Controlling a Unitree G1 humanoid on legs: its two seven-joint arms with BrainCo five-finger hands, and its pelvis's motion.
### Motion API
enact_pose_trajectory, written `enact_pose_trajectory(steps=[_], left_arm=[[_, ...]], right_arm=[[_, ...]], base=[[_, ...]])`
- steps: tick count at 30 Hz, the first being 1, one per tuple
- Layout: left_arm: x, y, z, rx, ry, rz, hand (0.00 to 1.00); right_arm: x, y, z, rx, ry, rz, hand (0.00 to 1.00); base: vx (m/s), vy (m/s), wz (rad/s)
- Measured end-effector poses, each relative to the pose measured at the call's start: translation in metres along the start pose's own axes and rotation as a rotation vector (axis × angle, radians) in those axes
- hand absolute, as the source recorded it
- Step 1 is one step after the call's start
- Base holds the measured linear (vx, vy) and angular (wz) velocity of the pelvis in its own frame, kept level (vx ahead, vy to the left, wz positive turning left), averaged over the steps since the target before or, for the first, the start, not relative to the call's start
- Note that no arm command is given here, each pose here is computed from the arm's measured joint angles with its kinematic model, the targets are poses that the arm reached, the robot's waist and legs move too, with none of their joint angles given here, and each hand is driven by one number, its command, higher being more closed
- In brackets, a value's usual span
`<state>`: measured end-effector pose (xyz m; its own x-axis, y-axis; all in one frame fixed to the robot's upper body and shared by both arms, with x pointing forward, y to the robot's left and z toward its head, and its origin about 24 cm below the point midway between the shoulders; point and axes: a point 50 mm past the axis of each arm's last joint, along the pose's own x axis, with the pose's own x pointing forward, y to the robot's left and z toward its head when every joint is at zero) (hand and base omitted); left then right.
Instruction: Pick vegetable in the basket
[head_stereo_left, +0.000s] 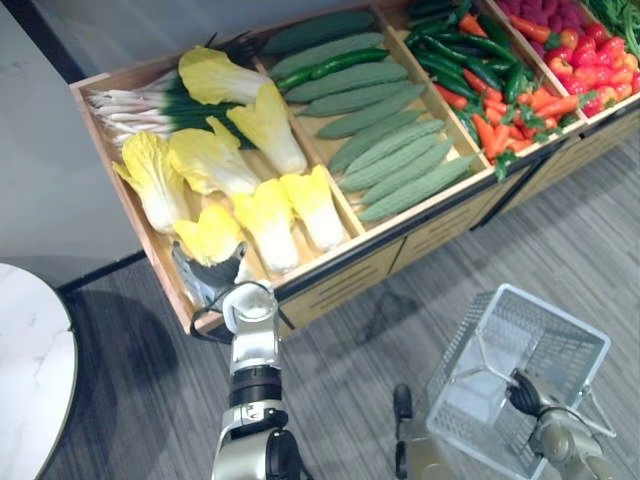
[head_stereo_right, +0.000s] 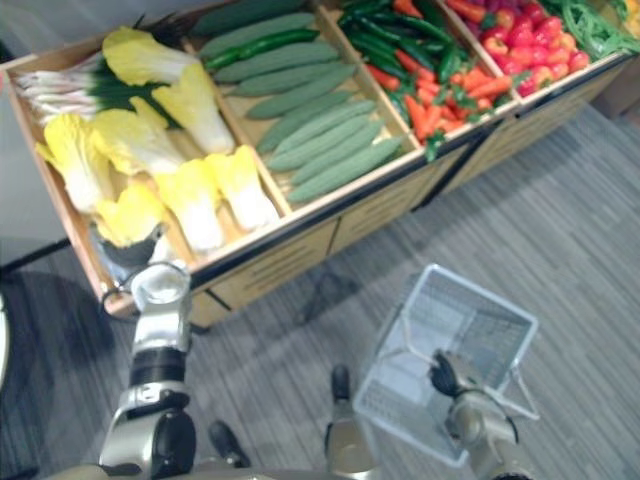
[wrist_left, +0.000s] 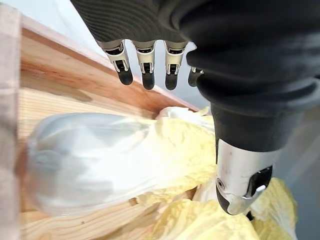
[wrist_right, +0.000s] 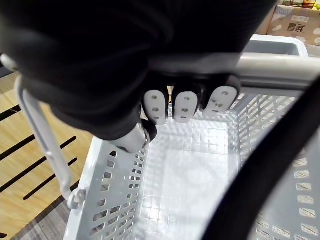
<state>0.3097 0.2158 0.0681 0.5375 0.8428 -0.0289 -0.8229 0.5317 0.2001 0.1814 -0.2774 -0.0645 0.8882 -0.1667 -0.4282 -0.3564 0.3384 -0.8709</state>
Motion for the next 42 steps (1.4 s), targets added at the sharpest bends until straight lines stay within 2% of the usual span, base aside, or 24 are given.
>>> enact_pose_trajectory(steps=[12, 21, 25, 26, 35, 42], left_arm=[[0.001, -0.007, -0.017, 0.051, 0.078, -0.016, 0.00], [0.022, -0.013, -0.020, 0.198, 0.074, -0.021, 0.00], [0.026, -0.016, -0.017, 0.222, 0.074, -0.008, 0.00], [0.029, -0.016, -0.015, 0.226, 0.069, -0.002, 1.00], [0.046, -0.008, -0.015, 0.308, 0.066, 0.018, 1.00], [0.050, -0.006, -0.016, 0.284, 0.066, 0.019, 1.00]], right_arm=[[0.005, -0.005, 0.007, -0.005, -0.027, -0.034, 1.00], [0.010, -0.010, 0.014, -0.042, -0.073, -0.046, 1.00], [0.014, -0.013, 0.022, -0.073, -0.122, -0.050, 1.00], [0.015, -0.015, 0.024, -0.078, -0.139, -0.059, 1.00], [0.018, -0.016, 0.033, -0.105, -0.195, -0.052, 1.00], [0.021, -0.016, 0.033, -0.112, -0.189, -0.053, 1.00]], base=[[0.01, -0.014, -0.02], [0.00, -0.020, -0.05], [-0.04, -0.027, -0.08], [-0.05, -0.022, -0.08], [-0.04, -0.019, -0.08], [0.00, 0.000, 0.00]])
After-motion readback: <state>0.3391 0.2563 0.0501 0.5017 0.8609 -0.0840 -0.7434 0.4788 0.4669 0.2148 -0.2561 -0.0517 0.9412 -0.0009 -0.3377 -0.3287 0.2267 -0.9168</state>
